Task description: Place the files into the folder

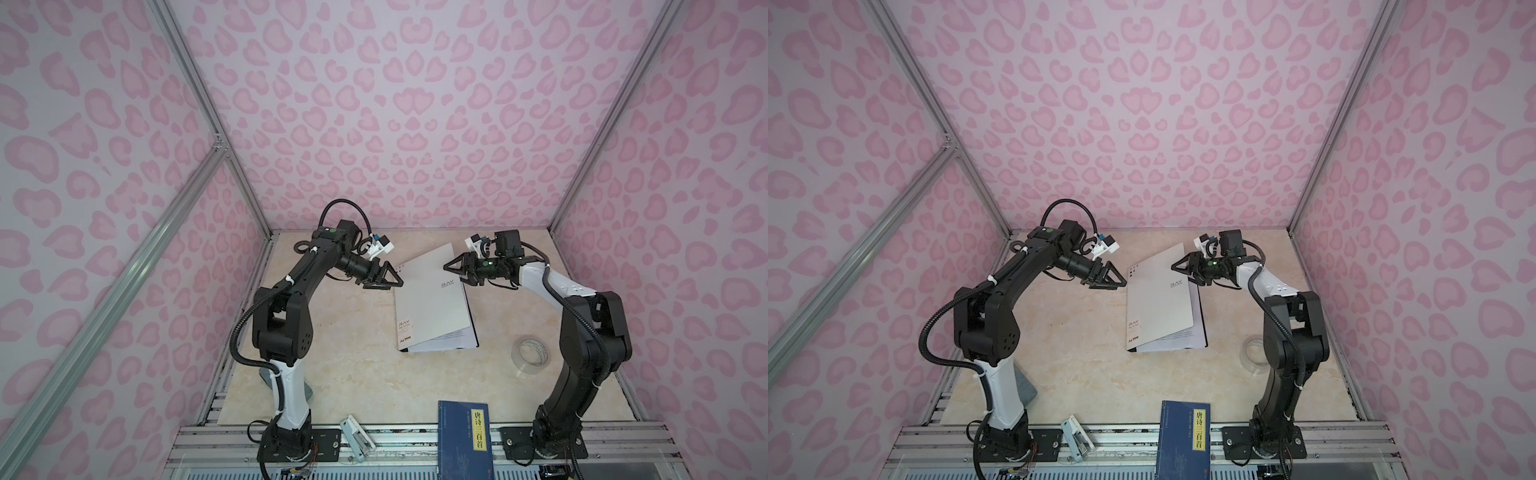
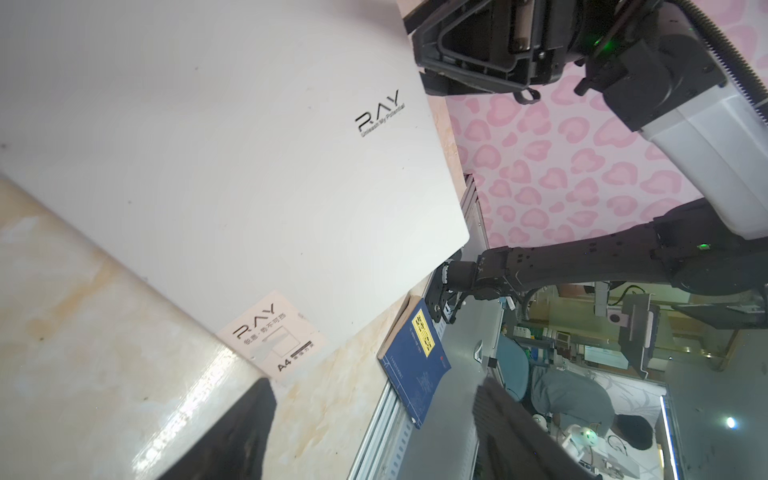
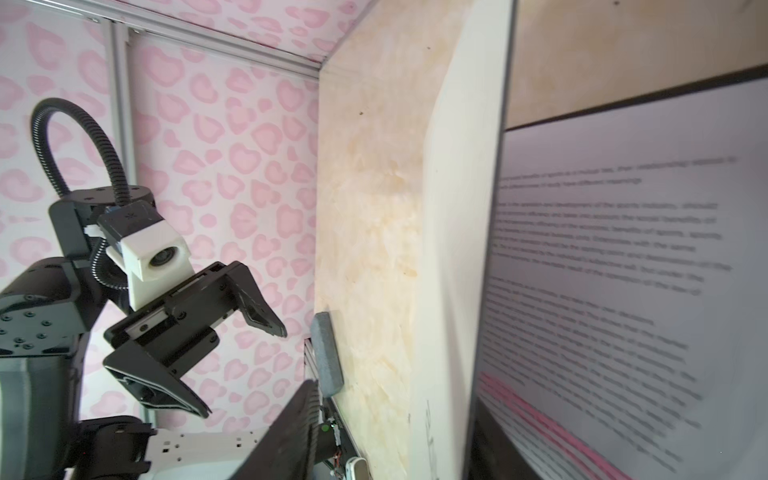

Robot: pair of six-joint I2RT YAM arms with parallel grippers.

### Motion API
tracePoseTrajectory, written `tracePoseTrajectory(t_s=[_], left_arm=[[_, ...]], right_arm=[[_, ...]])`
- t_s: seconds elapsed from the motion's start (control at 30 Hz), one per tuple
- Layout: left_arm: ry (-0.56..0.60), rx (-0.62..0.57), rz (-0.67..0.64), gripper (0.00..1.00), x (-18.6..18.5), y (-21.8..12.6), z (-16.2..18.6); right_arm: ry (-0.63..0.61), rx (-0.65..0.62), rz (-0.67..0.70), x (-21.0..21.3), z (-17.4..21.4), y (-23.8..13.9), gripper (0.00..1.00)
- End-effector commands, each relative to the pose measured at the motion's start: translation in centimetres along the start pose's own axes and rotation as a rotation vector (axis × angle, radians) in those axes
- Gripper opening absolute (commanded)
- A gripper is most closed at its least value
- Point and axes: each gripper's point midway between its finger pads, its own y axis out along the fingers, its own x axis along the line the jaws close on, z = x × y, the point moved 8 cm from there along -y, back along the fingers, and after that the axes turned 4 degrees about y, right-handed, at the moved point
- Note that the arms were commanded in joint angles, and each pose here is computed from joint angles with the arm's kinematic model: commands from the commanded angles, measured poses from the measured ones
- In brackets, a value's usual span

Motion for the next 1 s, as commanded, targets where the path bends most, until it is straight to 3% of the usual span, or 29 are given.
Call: tracePoseTrajectory(t_s=[0.0,0.33,0.63,0.97], left_arm=[[0.000,0.006,-0.005,0.79,0.9,-0.4,1.0],[-0.047,0.024,-0.027,0.78,2.8,-0.1,2.1],[-0.081,0.027,-0.030,0.78,3.6,0.4,1.9],[-0.094,0.050,-0.075,0.78,4.5,0.8,2.5]], right_arm=[[-0.008,0.035,0.160,-2.1,1.4,-0.3,0.53],[-0.030,0.048,0.367,-4.8,2.3,-0.8,0.52],[-0.029,0.030,0.450,-6.3,2.8,-2.1,0.52],[-0.033,0.008,0.631,-8.1,3.6,-3.3,0.51]])
